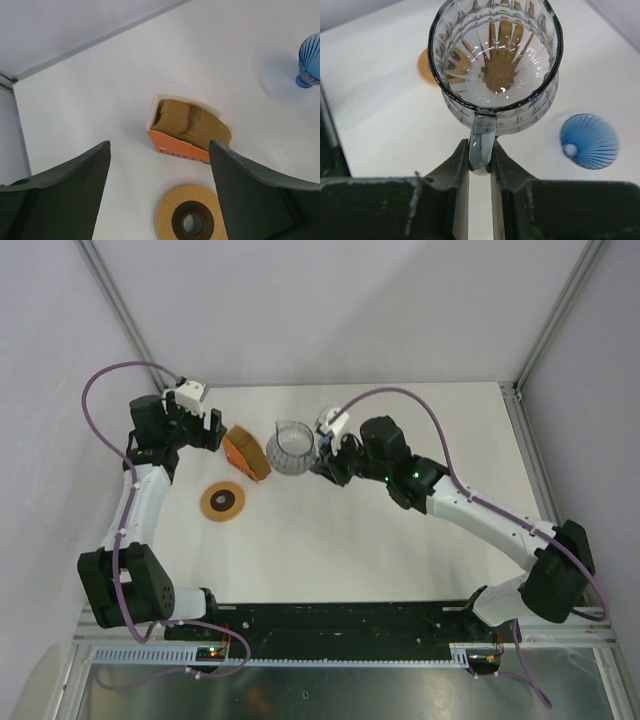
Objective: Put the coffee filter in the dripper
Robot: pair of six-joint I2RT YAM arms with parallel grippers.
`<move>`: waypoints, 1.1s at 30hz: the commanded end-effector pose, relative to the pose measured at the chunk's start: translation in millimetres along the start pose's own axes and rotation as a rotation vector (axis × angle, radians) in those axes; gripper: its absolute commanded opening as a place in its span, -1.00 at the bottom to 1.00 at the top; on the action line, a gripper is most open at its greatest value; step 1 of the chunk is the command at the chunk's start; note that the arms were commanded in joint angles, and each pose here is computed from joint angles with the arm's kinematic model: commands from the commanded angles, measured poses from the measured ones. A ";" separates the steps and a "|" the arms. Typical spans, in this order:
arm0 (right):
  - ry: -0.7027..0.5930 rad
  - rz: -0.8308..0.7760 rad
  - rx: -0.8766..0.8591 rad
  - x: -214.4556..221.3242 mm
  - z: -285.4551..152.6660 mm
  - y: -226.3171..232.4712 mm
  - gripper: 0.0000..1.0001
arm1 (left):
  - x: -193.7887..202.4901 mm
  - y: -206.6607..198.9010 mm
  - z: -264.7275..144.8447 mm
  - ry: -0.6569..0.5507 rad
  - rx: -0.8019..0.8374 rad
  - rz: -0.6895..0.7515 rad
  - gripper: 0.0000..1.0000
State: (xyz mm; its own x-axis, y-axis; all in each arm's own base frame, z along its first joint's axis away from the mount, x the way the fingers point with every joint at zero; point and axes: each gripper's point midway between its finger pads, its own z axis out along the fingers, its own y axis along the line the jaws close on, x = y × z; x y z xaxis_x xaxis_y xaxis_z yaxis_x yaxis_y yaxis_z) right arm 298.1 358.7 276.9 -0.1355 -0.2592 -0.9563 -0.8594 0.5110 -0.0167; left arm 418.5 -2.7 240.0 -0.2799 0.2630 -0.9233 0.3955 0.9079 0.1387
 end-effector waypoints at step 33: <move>0.307 -0.236 -0.483 202.8 8.4 83.1 -1.00 | 55.8 -34.2 -8.9 0.140 0.061 -0.044 0.63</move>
State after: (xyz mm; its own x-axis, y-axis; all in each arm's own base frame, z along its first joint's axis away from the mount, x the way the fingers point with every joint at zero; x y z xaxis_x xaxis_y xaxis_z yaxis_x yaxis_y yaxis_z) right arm 204.7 359.5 75.4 -0.0537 -0.5947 -0.8022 -0.9955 0.0948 -0.0036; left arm 387.2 -11.9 183.6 -0.4334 0.2393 -0.8688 0.4152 0.9087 0.0431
